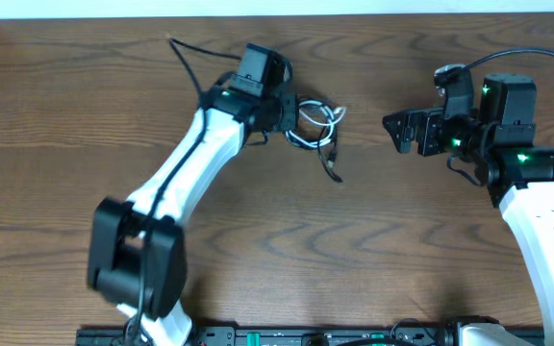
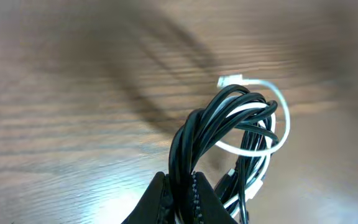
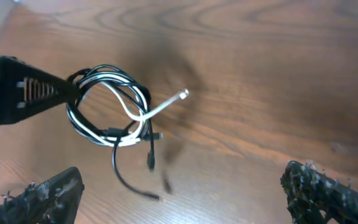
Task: Untangle cables
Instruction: 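Lift the bundle with the left gripper and grasp it with the right gripper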
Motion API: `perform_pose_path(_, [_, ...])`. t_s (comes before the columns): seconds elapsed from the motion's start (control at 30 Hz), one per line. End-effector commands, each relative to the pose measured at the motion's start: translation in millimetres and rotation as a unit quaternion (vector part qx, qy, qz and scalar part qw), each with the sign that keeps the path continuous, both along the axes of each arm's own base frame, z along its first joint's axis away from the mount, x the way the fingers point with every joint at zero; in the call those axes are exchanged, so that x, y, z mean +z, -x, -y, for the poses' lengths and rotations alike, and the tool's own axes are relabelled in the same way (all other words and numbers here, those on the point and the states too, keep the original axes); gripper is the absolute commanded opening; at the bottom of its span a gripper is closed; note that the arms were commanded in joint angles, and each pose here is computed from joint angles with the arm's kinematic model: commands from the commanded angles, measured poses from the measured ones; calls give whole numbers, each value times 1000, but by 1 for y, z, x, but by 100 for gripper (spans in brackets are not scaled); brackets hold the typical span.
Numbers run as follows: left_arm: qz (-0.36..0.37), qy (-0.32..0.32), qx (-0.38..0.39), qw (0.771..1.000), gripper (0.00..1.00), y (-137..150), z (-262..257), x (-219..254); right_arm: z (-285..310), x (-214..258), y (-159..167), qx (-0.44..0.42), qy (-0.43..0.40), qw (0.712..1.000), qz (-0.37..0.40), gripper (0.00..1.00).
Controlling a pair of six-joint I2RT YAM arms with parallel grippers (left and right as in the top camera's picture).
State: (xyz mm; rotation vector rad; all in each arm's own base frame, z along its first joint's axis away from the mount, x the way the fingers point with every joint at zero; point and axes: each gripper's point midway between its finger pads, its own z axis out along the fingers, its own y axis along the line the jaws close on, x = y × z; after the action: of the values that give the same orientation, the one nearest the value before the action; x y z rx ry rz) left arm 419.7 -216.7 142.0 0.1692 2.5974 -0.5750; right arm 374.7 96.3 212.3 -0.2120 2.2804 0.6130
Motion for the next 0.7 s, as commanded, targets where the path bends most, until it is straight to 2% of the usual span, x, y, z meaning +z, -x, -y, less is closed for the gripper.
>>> perform_pose_path(0.0, [15, 39, -72, 997, 7, 12, 18, 20, -19, 12, 0, 28, -27, 999, 11, 97])
perform_pose_path(0.13, [11, 78, -124, 989, 7, 24, 34, 28, -30, 19, -2, 22, -49, 998, 11, 93])
perform_pose_path(0.33, [26, 113, -201, 973, 7, 38, 49, 38, -43, 21, -3, 23, -61, 998, 11, 92])
perform_pose_path(0.5, [39, 162, -276, 947, 7, 57, 64, 52, -52, 8, -8, 29, -52, 998, 0, 89])
perform_pose_path(0.67, [31, 171, -286, 942, 7, 63, 66, 53, -60, -5, -10, 62, -27, 998, 7, 87])
